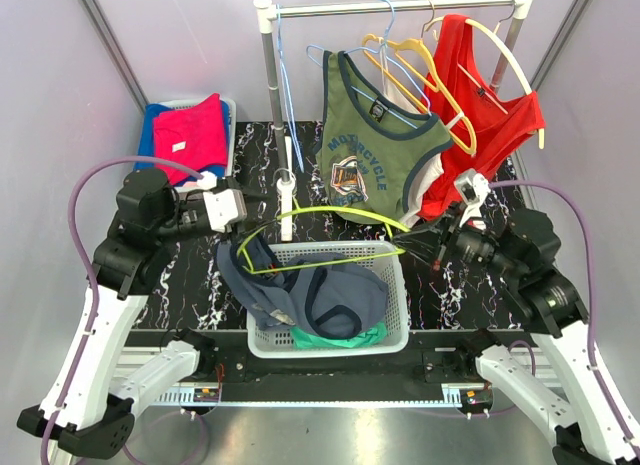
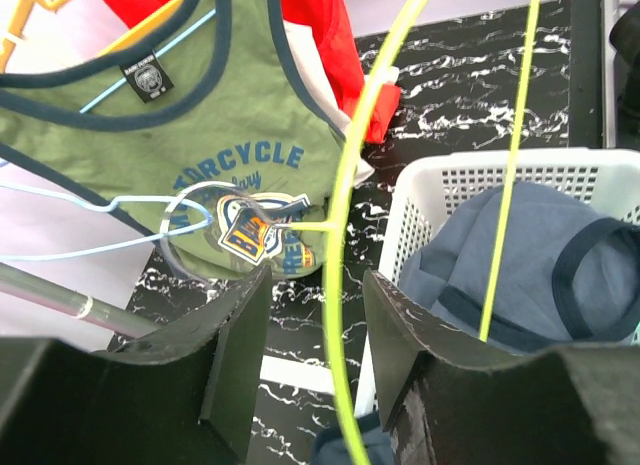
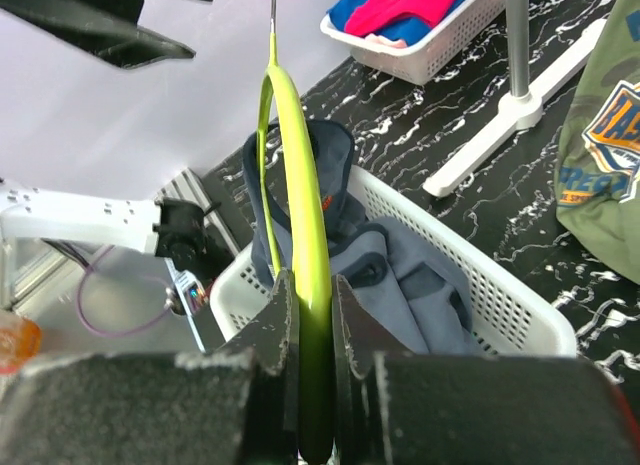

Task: Remove the tank top from the hanger
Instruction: Pick up the hanger at the center of the board, then place the tank top in the bin.

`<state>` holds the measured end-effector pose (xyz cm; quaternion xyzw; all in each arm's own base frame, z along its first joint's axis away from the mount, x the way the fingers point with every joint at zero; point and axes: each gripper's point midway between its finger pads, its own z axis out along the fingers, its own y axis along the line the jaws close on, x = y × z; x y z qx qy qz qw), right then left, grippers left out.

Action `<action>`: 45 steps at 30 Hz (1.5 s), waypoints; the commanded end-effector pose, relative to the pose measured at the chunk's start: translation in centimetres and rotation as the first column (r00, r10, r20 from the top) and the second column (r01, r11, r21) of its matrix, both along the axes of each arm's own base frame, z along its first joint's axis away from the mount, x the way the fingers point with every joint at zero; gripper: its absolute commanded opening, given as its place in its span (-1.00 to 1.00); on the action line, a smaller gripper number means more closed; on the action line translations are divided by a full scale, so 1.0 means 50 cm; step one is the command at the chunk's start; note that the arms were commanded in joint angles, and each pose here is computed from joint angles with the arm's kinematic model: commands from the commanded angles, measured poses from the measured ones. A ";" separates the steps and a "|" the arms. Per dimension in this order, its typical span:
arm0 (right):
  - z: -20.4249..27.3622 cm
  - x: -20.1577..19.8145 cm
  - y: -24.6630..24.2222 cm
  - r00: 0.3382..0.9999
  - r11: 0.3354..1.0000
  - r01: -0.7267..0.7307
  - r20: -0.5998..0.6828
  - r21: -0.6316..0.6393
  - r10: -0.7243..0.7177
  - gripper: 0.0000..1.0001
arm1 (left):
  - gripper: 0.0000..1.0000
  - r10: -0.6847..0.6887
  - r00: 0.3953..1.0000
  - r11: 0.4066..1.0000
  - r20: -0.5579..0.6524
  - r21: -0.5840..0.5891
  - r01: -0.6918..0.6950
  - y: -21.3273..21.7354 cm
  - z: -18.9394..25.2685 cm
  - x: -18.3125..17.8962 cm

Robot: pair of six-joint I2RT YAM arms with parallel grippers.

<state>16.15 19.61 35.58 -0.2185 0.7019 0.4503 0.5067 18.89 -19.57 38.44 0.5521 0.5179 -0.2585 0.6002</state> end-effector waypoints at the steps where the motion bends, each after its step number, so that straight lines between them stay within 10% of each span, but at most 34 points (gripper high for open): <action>1: 0.045 -0.027 -0.016 0.993 0.999 -0.016 0.114 -0.042 0.020 -1.00 | -0.04 -0.033 0.999 0.998 0.013 -0.047 0.034 -0.006 0.045 -0.016; 17: 0.247 -0.085 -0.083 0.935 0.993 0.086 0.350 -0.076 -0.054 -1.00 | -0.03 0.007 0.998 1.000 -0.060 -0.022 -0.008 0.003 -0.012 -0.011; 26: 0.303 -0.096 -0.173 0.853 0.948 0.318 0.442 -0.015 -0.279 -1.00 | 0.48 0.131 0.958 0.989 -0.255 -0.026 -0.142 0.028 -0.080 -0.019; 37: 0.377 -0.117 -0.218 0.772 0.913 0.401 0.509 0.074 -0.381 -1.00 | 0.82 0.125 0.965 0.929 -0.232 0.368 -0.032 0.106 -0.360 -0.079; 45: 0.410 -0.125 -0.221 0.755 0.913 0.395 0.529 0.103 -0.387 -1.00 | 0.98 0.083 0.960 0.912 -0.266 0.408 0.034 0.107 -0.426 -0.090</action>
